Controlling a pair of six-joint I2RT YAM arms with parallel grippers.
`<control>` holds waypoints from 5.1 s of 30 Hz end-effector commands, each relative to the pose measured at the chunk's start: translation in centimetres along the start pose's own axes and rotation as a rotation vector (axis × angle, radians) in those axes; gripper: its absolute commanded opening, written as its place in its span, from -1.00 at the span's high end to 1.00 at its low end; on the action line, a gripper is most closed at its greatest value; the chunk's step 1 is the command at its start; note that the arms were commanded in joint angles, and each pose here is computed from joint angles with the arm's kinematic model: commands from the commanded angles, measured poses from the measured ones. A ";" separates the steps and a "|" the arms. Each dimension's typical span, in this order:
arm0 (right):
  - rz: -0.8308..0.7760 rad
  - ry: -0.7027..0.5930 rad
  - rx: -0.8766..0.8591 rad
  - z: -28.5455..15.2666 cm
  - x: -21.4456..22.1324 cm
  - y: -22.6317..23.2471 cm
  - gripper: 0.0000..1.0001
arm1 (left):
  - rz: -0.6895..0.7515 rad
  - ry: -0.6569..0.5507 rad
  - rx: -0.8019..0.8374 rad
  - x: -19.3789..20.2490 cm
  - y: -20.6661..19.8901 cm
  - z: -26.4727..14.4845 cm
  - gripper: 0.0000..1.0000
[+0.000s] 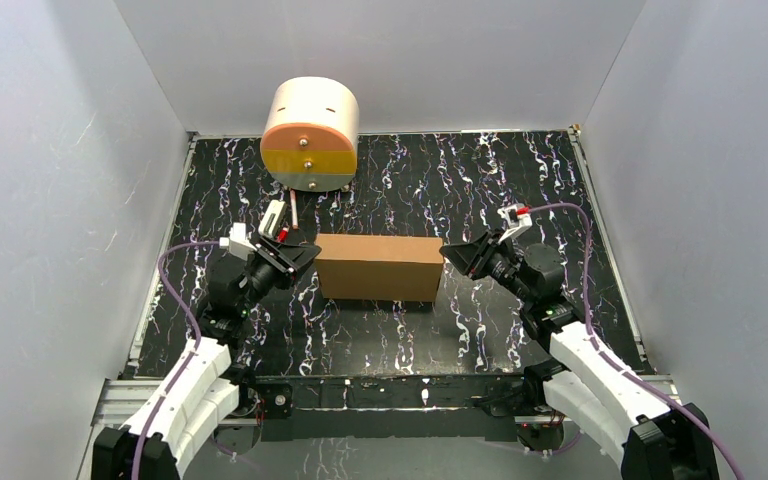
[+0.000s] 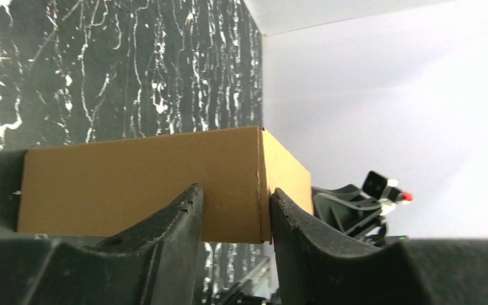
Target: Fold the paper box
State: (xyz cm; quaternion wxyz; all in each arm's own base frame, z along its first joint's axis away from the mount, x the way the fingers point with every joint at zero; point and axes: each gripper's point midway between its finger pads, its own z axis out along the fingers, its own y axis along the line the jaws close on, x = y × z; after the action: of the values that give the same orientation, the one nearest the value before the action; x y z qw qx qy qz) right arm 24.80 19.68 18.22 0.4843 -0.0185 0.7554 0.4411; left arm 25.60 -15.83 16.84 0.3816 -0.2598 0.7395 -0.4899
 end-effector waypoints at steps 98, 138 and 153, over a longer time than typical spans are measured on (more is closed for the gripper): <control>-0.692 -0.266 0.215 -15.1 -7.8 3.6 -0.97 | 1.692 0.909 0.327 8.7 -7.6 4.7 -0.74; -0.653 -0.330 0.239 -15.9 -8.1 3.2 -0.94 | 2.271 0.105 0.235 8.9 -10.0 13.3 0.13; -0.655 -0.329 0.234 -15.8 -8.0 3.3 -0.93 | 2.218 0.216 0.174 11.5 -4.3 12.2 -0.39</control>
State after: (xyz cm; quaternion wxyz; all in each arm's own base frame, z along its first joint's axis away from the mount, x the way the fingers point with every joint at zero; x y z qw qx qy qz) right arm 16.27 7.63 27.09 0.6913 -0.1402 0.6899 0.1630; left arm 29.71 -32.37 14.13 0.5538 0.6366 0.5317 0.0727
